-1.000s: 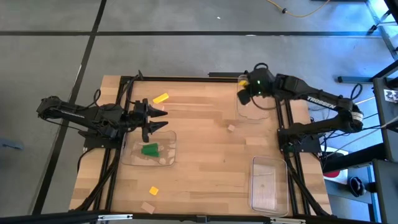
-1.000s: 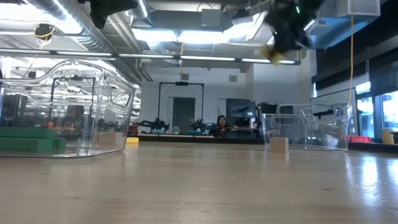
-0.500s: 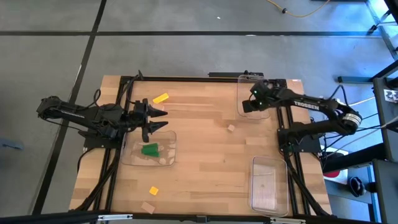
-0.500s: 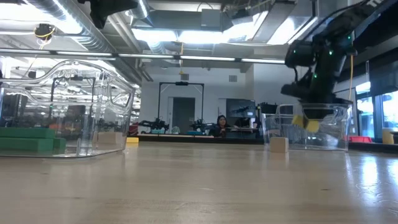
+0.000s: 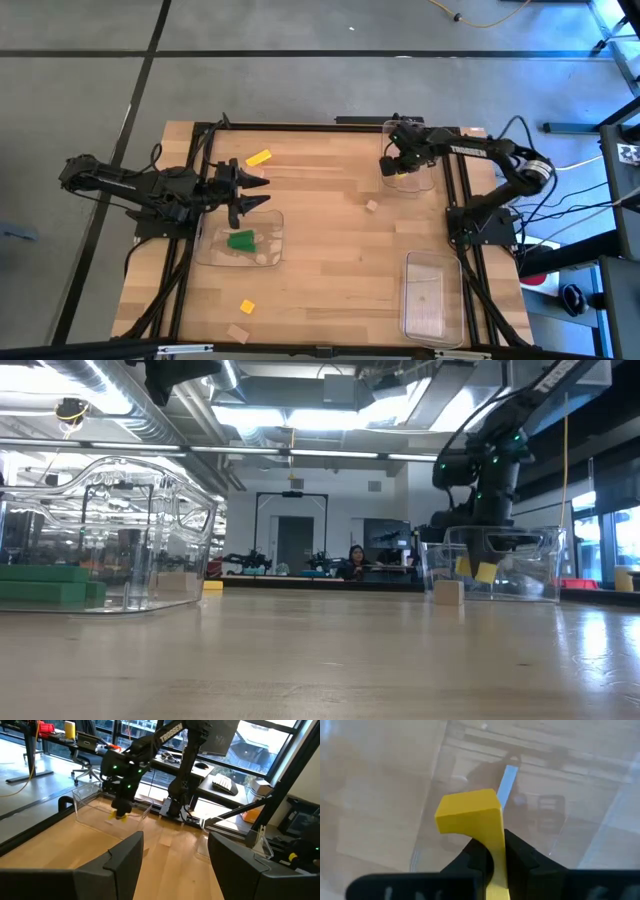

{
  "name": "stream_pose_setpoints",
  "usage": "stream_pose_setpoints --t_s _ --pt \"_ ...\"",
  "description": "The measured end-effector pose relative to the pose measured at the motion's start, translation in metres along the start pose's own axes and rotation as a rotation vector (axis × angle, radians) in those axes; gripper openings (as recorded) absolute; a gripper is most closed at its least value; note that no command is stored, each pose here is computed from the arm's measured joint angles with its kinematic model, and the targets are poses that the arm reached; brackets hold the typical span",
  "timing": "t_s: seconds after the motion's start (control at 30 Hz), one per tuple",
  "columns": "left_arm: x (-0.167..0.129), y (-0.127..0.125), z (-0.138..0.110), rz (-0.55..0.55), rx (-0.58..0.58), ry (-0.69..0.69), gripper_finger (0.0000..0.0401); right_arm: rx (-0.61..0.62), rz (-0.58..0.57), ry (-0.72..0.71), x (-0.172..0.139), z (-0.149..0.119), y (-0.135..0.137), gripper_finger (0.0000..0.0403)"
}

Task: Sort & place blocks by color
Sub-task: Put the right yellow block into the top right transparent bin

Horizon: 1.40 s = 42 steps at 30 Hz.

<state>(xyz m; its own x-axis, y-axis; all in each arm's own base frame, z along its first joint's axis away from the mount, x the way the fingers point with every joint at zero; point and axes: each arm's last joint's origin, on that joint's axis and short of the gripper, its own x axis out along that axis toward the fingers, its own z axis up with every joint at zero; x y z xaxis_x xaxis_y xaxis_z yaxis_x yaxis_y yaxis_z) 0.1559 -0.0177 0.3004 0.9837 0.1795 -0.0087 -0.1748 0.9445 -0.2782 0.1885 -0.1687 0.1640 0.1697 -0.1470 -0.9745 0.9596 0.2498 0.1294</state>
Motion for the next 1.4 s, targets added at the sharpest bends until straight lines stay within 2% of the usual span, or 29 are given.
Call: stream_pose_setpoints --t_s 0.37,0.67,1.4 --pt "0.000 0.000 0.000 0.000 0.000 0.000 0.0214 0.019 -0.042 0.052 0.015 0.008 -0.001 0.0037" --pt "0.000 0.000 0.000 0.000 0.000 0.001 0.0214 0.021 -0.047 0.056 0.016 0.009 -0.003 0.0054" --pt "0.000 0.000 -0.001 0.004 0.005 0.012 0.0214 -0.004 -0.060 0.044 0.017 0.009 -0.003 0.0059"
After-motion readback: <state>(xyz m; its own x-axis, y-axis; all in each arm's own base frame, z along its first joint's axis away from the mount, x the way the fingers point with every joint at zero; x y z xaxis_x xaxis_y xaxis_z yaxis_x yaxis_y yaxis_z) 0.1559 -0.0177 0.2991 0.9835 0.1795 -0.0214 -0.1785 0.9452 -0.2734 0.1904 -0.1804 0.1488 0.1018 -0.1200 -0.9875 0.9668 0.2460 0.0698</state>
